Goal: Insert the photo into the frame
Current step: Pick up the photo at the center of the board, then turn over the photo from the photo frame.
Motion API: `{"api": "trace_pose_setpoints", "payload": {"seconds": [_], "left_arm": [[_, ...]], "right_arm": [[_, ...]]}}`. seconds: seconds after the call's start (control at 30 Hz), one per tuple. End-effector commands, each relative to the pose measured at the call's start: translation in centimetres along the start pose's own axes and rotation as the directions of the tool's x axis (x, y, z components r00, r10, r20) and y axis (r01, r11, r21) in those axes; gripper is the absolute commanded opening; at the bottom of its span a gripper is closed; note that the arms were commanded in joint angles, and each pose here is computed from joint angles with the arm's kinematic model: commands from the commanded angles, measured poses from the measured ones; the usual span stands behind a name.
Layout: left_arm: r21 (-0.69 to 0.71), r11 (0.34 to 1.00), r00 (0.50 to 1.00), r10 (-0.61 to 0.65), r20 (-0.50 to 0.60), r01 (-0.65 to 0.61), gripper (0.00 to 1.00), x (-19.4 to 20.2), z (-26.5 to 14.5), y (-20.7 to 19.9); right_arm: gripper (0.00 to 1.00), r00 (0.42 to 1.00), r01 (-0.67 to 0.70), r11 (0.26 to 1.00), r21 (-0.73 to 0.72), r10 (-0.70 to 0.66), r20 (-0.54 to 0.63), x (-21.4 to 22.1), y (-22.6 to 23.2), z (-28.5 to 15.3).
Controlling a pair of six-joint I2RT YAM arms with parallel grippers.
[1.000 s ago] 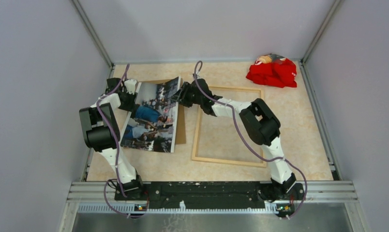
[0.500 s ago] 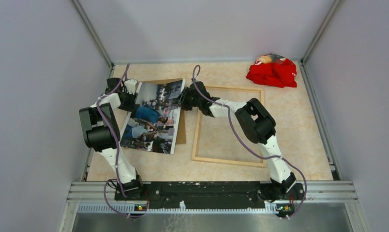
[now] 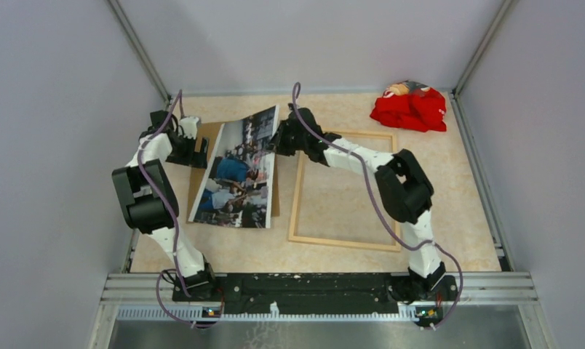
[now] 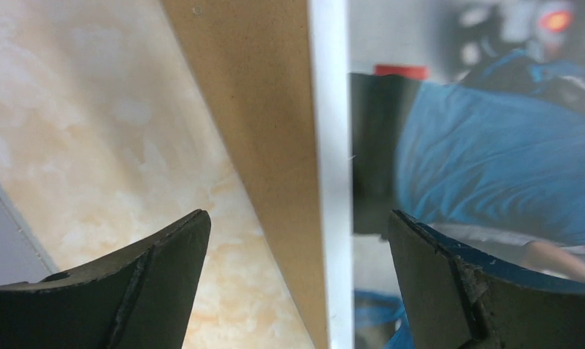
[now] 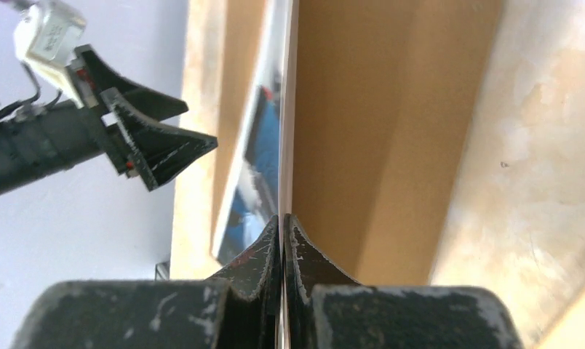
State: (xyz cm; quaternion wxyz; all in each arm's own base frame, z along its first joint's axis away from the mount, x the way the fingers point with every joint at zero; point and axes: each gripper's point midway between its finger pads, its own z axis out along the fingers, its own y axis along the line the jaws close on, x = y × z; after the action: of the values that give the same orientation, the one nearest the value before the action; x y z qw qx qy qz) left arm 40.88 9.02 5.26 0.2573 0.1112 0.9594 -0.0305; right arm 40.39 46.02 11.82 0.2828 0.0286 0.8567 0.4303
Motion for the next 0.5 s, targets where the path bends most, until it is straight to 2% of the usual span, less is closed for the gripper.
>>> {"api": "trace_pose_setpoints", "payload": {"seconds": [0.0, 0.13, 0.23, 0.33, 0.47], "left_arm": [[0.013, 0.999, 0.987, 0.045, 0.155, -0.048, 0.98, -4.7, -7.2, -1.1], [0.040, 0.997, 0.982, 0.057, 0.180, -0.065, 0.98, -4.9, -8.7, -2.2], [0.056, 0.996, 0.984, 0.059, 0.166, -0.069, 0.98, -4.2, -8.8, -3.0], [0.062, 0.994, 0.986, 0.079, 0.150, -0.089, 0.98, -3.7, -8.7, -4.1], [0.040, 0.989, 0.982, 0.134, 0.134, -0.140, 0.98, -3.4, -8.1, -5.9]], "right_arm": [[0.00, 0.970, 0.201, 0.970, -0.138, -0.178, 0.165, -7.3, 10.9, -11.0], [0.00, 0.929, 0.329, 0.944, 0.003, -0.325, 0.176, -8.3, 11.1, -18.6], [0.00, 0.903, 0.366, 0.909, 0.200, -0.399, 0.159, -9.4, 9.5, -25.1], [0.00, 0.872, 0.411, 0.824, 0.389, -0.481, 0.098, -9.6, 7.0, -31.0], [0.00, 0.844, 0.397, 0.680, 0.617, -0.534, 0.046, -10.3, 3.2, -37.7]]}}
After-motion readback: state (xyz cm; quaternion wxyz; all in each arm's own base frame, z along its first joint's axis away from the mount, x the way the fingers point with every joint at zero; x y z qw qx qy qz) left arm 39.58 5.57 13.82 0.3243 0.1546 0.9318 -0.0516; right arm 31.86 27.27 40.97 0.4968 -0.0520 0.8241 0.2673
